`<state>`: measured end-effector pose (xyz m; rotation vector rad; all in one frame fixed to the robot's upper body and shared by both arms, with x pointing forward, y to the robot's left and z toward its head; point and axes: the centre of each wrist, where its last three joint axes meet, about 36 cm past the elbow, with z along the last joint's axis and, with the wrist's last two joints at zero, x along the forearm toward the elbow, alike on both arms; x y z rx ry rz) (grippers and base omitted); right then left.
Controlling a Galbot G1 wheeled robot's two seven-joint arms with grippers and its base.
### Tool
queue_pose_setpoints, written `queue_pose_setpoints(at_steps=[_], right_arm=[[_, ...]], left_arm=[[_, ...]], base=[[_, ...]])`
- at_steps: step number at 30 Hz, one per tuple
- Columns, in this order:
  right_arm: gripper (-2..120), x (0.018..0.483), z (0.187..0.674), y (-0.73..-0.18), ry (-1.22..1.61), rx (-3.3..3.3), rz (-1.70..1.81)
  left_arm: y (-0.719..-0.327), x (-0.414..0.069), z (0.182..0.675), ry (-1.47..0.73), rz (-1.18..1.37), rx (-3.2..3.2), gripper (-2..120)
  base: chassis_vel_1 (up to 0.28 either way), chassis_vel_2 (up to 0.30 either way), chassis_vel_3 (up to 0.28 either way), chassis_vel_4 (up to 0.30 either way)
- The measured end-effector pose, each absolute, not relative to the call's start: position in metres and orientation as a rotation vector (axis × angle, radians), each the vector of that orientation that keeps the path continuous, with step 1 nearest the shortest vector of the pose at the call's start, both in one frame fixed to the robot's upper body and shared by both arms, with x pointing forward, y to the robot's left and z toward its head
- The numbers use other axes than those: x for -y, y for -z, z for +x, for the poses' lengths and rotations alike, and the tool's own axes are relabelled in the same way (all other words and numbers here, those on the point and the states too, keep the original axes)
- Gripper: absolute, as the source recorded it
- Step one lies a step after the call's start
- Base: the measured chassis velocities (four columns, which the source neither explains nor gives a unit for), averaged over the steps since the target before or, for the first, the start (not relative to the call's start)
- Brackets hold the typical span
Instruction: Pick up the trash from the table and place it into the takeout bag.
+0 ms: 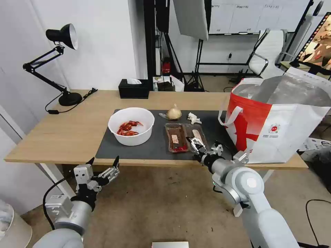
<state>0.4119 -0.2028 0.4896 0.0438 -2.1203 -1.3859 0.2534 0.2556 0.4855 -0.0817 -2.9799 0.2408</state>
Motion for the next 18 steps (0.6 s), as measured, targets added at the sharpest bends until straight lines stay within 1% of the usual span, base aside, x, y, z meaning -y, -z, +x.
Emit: queue_pose_setpoints(at_steps=[18], right_arm=[[100,0.200,0.430,-0.482,1.426,2.112,0.059]], left_arm=[[-0.485,-0.256,0.249,-0.249,-0.063,2.975,100]], base=[[0.000,0.000,0.000,0.000]])
